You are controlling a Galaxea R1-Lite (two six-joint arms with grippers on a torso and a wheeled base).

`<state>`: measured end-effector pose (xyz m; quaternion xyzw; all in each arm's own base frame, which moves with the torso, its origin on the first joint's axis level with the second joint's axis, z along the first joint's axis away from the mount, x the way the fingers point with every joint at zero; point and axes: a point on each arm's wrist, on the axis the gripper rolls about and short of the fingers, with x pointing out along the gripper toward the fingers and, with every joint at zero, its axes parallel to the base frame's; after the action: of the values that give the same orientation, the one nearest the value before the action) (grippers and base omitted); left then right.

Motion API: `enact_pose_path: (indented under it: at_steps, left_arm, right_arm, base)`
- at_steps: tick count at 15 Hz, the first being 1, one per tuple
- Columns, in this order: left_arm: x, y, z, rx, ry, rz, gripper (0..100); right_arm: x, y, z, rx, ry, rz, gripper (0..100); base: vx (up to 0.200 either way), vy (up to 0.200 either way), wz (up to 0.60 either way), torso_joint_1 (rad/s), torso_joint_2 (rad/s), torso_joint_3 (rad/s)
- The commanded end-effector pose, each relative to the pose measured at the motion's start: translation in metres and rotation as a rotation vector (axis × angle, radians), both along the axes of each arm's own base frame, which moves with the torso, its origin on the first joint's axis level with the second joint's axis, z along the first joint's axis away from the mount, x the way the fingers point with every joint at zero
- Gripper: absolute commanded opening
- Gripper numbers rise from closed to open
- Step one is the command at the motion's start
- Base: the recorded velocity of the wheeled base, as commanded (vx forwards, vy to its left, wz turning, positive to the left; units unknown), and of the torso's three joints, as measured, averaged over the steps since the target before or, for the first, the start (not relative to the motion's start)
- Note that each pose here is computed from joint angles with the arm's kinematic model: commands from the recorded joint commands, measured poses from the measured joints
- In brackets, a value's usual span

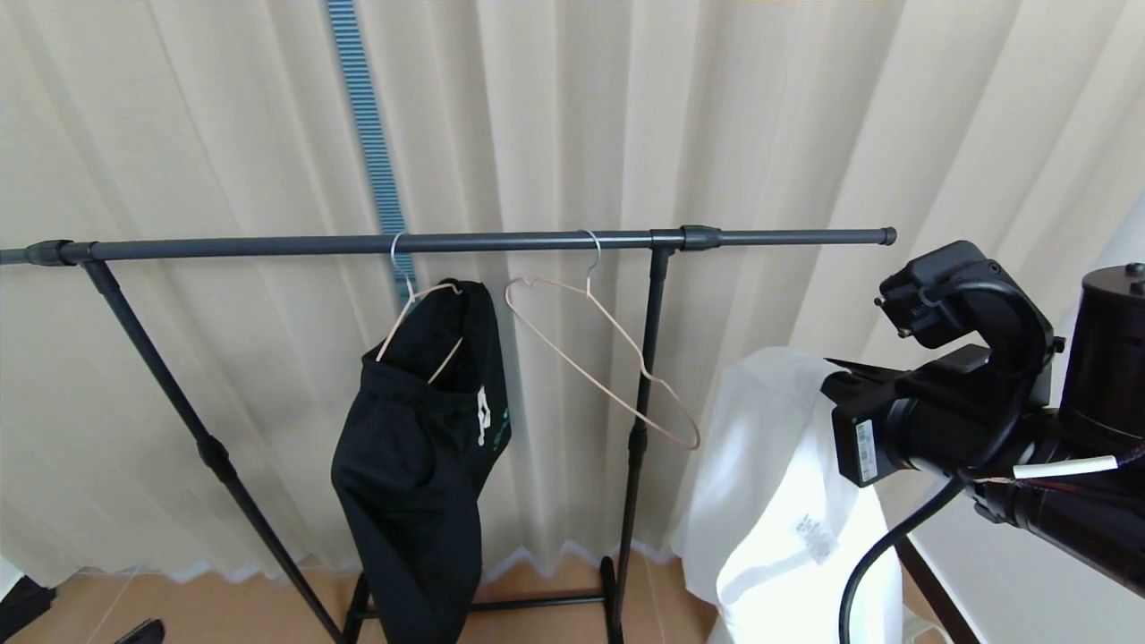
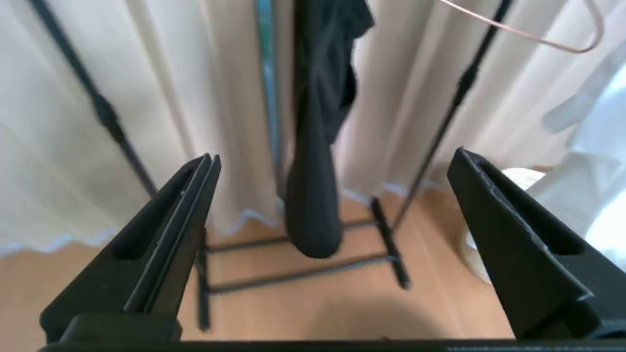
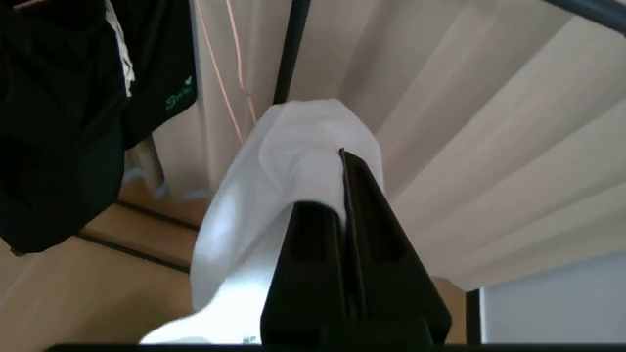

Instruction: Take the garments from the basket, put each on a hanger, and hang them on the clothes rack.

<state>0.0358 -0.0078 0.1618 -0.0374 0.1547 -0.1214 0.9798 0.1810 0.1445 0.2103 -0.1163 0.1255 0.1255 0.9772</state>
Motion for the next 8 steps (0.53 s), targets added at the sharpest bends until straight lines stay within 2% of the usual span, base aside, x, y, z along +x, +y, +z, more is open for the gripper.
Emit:
enact_pose_path:
  at_steps: [1, 2, 3, 4, 6, 8]
  left_arm:
    - [0.071, -0.048, 0.030, -0.075, 0.304, -0.242, 100]
    - [0.084, -0.069, 0.030, -0.097, 0.395, -0.294, 100]
    - [0.092, -0.080, 0.027, -0.100, 0.444, -0.304, 100]
    - [0.107, -0.103, 0.020, -0.086, 0.521, -0.331, 100]
    - [0.123, -0.126, 0.016, -0.065, 0.570, -0.367, 100]
    - [0.141, -0.158, 0.004, -0.027, 0.629, -0.403, 100]
  right_arm:
    - [0.004, 0.004, -0.001, 0.011, 0.006, -0.003, 0]
    - [0.005, 0.006, 0.001, 0.047, 0.006, -0.005, 0]
    - [0.006, 0.007, 0.001, 0.070, 0.013, -0.009, 0]
    - [0.012, 0.012, -0.002, 0.102, 0.031, -0.021, 0]
    - [0.019, 0.019, -0.005, 0.123, 0.049, -0.021, 0]
    - [0.024, 0.030, -0.002, 0.187, 0.038, -0.015, 0]
  base:
    - [0.000, 0.000, 0.00, 0.000, 0.00, 0.000]
    - [0.000, 0.000, 0.00, 0.000, 0.00, 0.000]
    - [0.000, 0.000, 0.00, 0.000, 0.00, 0.000]
    - [0.000, 0.000, 0.00, 0.000, 0.00, 0.000]
    - [0.000, 0.000, 0.00, 0.000, 0.00, 0.000]
    - [0.000, 0.000, 0.00, 0.000, 0.00, 0.000]
